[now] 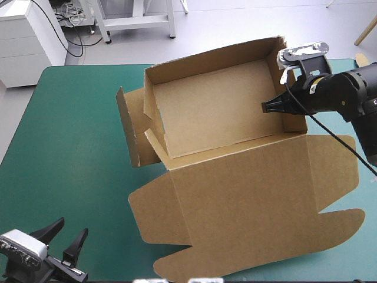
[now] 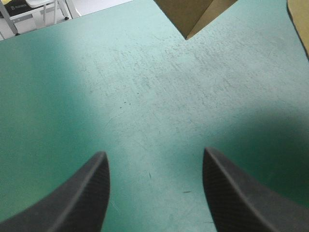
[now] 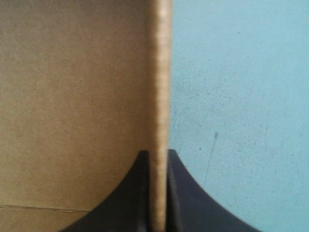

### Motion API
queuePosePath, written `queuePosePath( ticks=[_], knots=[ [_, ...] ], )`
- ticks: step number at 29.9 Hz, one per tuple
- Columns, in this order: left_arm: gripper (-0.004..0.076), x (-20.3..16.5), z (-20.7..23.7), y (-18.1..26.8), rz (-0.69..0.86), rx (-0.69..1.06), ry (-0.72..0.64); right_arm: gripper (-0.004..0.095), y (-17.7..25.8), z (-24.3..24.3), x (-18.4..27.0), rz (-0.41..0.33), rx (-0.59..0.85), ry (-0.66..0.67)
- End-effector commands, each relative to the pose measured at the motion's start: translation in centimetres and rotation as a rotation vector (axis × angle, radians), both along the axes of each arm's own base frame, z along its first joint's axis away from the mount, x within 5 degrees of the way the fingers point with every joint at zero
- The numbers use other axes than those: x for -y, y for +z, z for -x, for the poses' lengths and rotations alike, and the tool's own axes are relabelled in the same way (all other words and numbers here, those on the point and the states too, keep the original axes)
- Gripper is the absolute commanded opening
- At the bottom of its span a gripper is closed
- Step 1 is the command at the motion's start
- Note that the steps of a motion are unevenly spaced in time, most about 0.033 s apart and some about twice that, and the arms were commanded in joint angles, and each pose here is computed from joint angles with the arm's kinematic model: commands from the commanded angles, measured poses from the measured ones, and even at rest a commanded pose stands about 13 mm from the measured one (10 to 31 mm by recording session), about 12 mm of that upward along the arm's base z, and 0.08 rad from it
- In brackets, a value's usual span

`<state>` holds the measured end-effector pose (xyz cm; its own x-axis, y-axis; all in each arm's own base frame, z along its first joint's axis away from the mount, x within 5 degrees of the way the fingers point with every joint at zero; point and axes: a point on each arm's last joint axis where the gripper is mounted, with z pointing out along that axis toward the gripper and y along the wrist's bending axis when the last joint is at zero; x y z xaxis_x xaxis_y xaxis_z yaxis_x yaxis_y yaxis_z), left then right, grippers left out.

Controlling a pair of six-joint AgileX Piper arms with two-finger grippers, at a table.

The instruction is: Fold the box

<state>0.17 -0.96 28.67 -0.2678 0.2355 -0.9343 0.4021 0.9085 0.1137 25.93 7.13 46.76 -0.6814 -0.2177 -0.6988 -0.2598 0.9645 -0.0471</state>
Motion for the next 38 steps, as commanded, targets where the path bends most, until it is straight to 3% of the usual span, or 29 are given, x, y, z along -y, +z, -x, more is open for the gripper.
queuePosePath(
  ticks=[1,12,23,38],
  knots=[
    [0.0421,0.1,-0.2,1.2,0.045,0.068,0.002,-0.0021,2.3,1.2,0.4,-0.041,0.123,0.003],
    [0.0421,0.3,-2.6,2.3,0.039,0.038,0.059,-0.0021,2.3,1.2,0.4,-0.028,0.126,0.014],
    [0.0421,1.3,-11.0,5.9,-0.047,-0.194,0.206,-0.0021,2.3,1.2,0.4,-0.015,0.129,0.026],
    [0.0421,3.0,-20.9,6.9,-0.155,-0.439,0.246,-0.0021,2.3,1.2,0.4,-0.015,0.129,0.028]
  ],
)
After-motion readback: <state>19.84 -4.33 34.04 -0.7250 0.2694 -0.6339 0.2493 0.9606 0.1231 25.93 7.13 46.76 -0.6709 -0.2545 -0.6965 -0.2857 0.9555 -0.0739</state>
